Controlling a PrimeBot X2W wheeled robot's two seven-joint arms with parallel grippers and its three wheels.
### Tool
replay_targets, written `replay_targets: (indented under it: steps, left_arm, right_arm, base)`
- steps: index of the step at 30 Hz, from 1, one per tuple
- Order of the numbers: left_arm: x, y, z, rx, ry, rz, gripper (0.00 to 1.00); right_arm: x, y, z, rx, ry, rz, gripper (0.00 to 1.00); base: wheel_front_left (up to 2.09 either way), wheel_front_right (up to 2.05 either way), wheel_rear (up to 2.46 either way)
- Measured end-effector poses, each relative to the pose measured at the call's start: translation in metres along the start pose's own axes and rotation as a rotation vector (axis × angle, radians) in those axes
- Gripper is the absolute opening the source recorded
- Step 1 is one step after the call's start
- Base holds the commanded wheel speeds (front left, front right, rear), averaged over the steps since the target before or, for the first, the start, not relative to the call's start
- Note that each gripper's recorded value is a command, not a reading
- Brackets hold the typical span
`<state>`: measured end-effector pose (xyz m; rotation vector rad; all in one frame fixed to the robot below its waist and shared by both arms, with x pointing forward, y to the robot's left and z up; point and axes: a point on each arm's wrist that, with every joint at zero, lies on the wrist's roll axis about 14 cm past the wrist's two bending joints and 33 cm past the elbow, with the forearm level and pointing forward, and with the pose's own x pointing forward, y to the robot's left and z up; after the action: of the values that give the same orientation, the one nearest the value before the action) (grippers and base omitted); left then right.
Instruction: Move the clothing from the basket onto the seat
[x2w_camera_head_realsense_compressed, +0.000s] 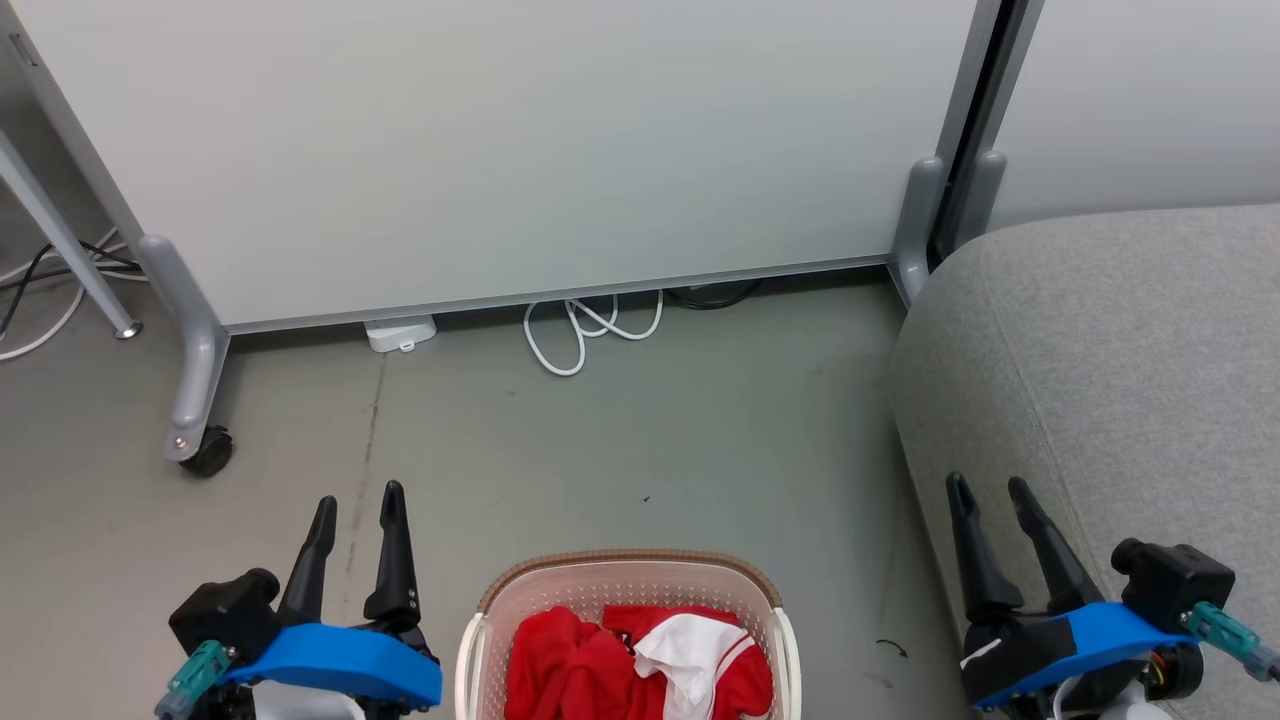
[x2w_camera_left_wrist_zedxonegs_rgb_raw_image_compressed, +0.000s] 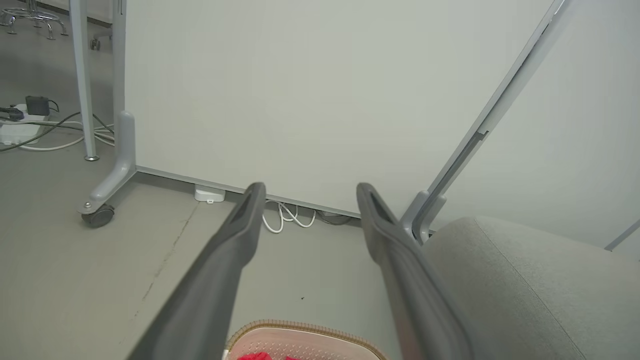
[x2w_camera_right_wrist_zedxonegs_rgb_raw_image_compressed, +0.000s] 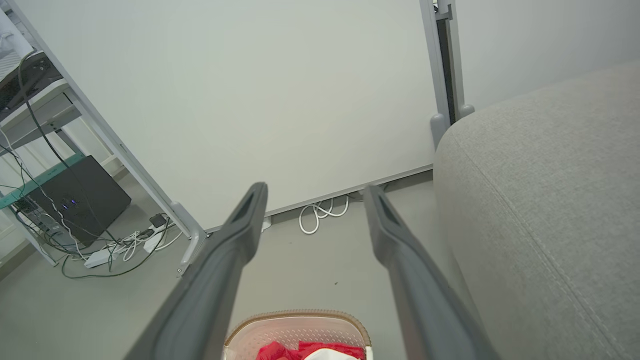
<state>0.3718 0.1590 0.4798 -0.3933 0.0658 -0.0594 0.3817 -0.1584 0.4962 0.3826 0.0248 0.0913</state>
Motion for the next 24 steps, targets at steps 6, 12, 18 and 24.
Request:
replay_targets:
  steps: [6,12,18,24]
  left_arm:
    - [-0.0004,0.0004,-0.0005,0.043,-0.005,0.001,1.0]
    - [-0.0005,0.0002,-0.0014,0.082,-0.009,-0.003,1.0]
    - [-0.0005,0.0009,-0.0008,0.107,-0.018,0.001,1.0]
    - [-0.0008,0.0012,-0.0002,0.126,-0.027,0.001,1.0]
  right_arm:
    - [0.0004,0.0002,0.0006,-0.056,0.0,0.005,1.0]
    - [0.0008,-0.0011,0.0016,-0.111,-0.002,0.007,1.0]
    - [0.0013,-0.002,0.002,-0.155,-0.004,0.008,1.0]
    - [0.0013,-0.0022,0.0025,-0.198,-0.007,0.012,1.0]
  base:
    - [0.0,0.0,0.0]
    - [0.0,0.0,0.0]
    - [0.0,0.0,0.0]
    - [0.0,0.0,0.0]
